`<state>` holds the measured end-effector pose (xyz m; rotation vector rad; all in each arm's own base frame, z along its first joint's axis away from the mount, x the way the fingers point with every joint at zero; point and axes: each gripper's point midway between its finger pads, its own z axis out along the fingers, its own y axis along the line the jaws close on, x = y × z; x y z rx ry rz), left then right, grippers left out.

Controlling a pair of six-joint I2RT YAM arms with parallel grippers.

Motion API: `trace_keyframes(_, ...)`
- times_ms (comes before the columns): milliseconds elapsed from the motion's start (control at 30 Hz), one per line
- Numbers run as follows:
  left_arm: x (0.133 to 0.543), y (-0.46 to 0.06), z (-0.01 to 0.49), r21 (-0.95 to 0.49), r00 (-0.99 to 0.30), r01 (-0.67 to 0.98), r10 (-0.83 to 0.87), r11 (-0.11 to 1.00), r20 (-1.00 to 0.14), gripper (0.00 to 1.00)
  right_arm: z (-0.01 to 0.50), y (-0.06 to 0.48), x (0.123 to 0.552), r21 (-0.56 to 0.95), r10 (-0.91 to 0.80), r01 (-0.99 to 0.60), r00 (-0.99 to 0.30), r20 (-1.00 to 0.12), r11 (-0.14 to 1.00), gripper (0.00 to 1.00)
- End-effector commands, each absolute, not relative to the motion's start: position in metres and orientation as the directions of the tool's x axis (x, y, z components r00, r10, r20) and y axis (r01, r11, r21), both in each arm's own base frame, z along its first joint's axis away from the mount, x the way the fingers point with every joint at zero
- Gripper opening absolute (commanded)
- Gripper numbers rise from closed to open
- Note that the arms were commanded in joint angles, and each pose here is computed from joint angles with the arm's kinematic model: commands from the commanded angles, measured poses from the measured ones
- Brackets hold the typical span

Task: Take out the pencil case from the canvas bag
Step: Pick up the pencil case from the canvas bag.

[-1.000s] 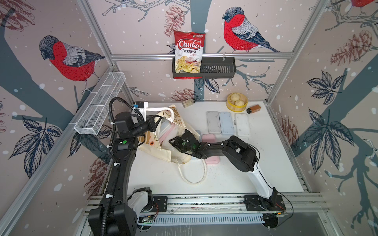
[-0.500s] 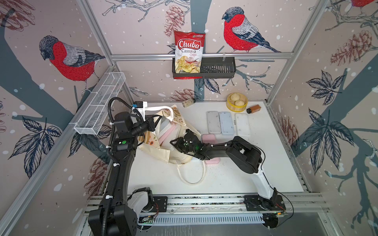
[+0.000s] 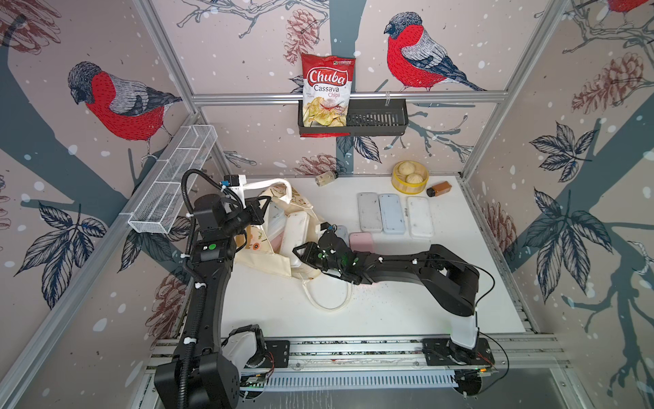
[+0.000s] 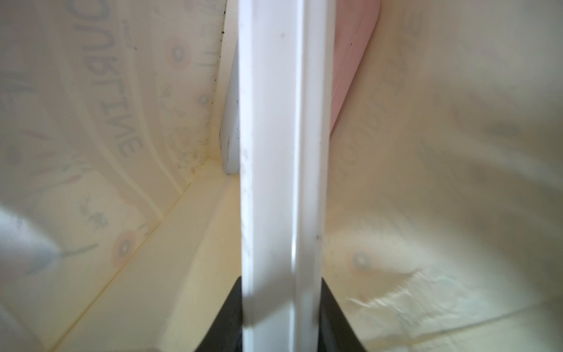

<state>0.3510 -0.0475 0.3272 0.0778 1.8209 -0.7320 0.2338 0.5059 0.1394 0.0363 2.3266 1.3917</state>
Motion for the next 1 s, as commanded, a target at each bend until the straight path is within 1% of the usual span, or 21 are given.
trace_keyframes(0,0.353,-0.045,0.347,-0.386,-0.301,0.426,-0.274,0.819,-0.914,0.0,0.15,0.493,0.239,0.806,0.25,-0.256,-0.863,-0.439,0.534,0.29)
trace_keyframes(267,0.353,-0.043,0.348,-0.381,-0.297,0.415,-0.272,0.826,-0.915,0.0,0.175,0.477,0.223,0.741,0.193,-0.376,-0.809,-0.555,0.556,0.28)
trace_keyframes(533,0.355,-0.036,0.347,-0.37,-0.285,0.369,-0.275,0.852,-0.918,0.0,0.2,0.464,0.186,0.677,0.094,-0.533,-0.747,-0.658,0.507,0.28)
trace_keyframes(700,0.355,-0.034,0.347,-0.376,-0.286,0.356,-0.283,0.856,-0.916,0.0,0.209,0.442,0.172,0.627,0.056,-0.597,-0.7,-0.712,0.501,0.29)
trace_keyframes(867,0.354,-0.032,0.343,-0.382,-0.294,0.342,-0.288,0.858,-0.911,0.0,0.227,0.42,0.155,0.602,0.028,-0.668,-0.659,-0.752,0.439,0.28)
trace_keyframes(967,0.351,-0.031,0.342,-0.375,-0.285,0.333,-0.286,0.865,-0.915,0.0,0.241,0.408,0.151,0.57,0.01,-0.695,-0.63,-0.776,0.439,0.28)
